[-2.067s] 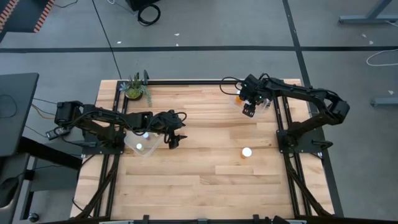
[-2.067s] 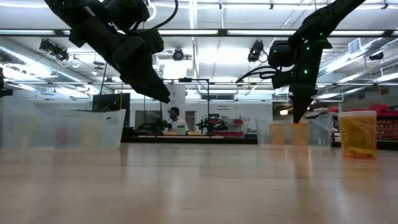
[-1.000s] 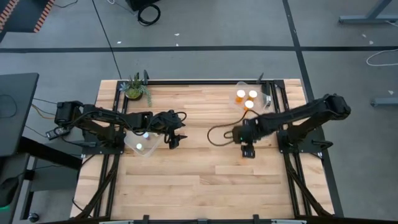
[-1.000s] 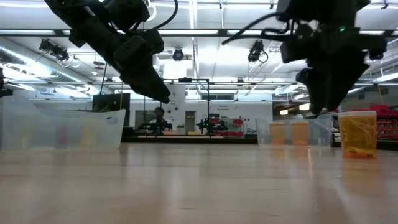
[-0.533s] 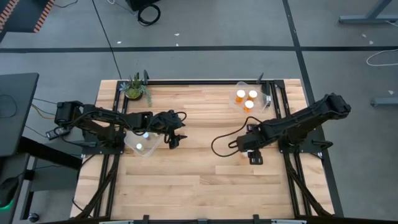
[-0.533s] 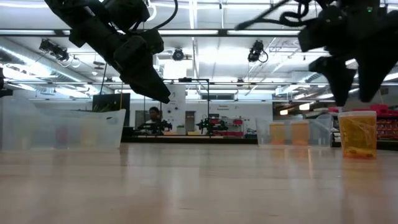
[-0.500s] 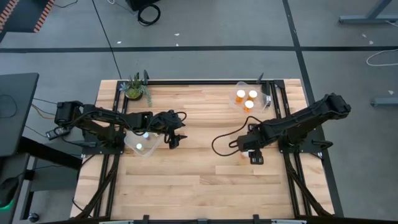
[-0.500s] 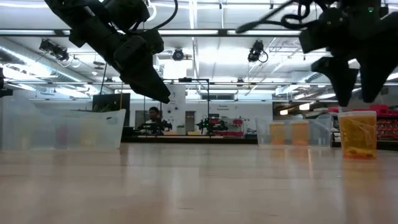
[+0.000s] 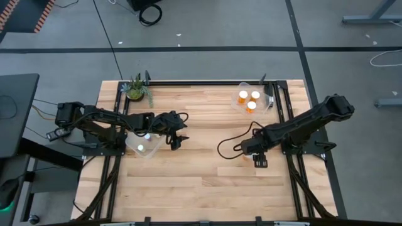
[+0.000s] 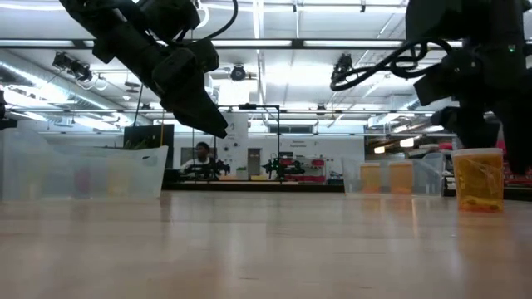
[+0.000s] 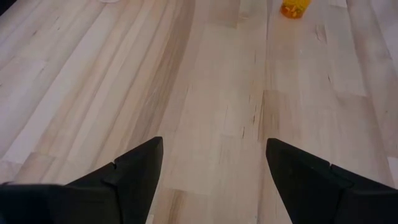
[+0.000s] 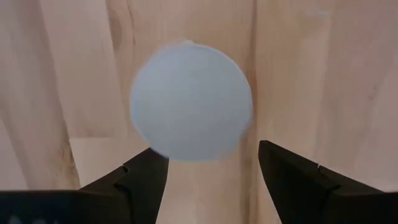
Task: Pick and place medicine bottles into bin by pill shape (circle, oval)
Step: Put the large orange pill bottle into the right transparent bin
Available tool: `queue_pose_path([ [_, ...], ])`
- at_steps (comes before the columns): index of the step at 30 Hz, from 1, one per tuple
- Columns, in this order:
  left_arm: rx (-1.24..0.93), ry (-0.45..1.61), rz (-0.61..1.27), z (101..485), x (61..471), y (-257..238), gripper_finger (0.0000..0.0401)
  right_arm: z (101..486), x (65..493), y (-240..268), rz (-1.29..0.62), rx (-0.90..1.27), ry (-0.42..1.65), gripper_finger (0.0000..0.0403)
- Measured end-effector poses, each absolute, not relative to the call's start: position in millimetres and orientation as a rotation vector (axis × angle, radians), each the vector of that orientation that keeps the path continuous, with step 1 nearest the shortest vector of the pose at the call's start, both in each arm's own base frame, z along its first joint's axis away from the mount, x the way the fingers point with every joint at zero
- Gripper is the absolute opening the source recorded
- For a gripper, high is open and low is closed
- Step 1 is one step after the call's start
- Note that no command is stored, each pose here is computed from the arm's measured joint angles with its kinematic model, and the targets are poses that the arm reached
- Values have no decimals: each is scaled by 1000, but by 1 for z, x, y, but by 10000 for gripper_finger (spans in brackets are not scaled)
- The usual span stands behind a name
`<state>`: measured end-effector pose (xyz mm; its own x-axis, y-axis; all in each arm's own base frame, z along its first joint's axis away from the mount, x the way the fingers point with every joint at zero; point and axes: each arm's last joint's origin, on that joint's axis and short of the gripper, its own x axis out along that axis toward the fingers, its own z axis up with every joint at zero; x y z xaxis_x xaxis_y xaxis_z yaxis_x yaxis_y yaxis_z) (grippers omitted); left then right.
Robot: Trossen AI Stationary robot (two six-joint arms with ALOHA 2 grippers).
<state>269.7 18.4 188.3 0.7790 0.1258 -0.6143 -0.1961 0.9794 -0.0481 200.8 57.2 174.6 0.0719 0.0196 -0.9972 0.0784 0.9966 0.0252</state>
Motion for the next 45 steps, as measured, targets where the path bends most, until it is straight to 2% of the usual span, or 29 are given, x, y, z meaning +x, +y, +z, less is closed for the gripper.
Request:
queue_pose_path([
  [8, -115, 655, 176, 188, 270, 18, 293, 170, 203, 62, -57, 133, 1448, 264],
  [17, -116, 655, 176, 188, 270, 18, 293, 172, 211, 75, -14, 71, 1308, 284],
  [22, -114, 655, 180, 188, 270, 19, 293, 173, 212, 75, 7, 44, 1298, 283],
  [26, -111, 655, 182, 188, 270, 19, 293, 173, 213, 72, 12, 32, 1295, 266],
  [32, -111, 650, 181, 189, 270, 19, 293, 173, 217, 60, -39, -11, 1279, 216],
  [38, -109, 649, 181, 189, 270, 19, 293, 194, 232, 39, -133, -142, 1235, 227],
  [41, -108, 649, 180, 189, 270, 19, 293, 215, 240, 24, -224, -218, 1218, 242],
  [45, -106, 649, 179, 189, 270, 19, 293, 240, 246, -4, -378, -275, 1220, 238],
])
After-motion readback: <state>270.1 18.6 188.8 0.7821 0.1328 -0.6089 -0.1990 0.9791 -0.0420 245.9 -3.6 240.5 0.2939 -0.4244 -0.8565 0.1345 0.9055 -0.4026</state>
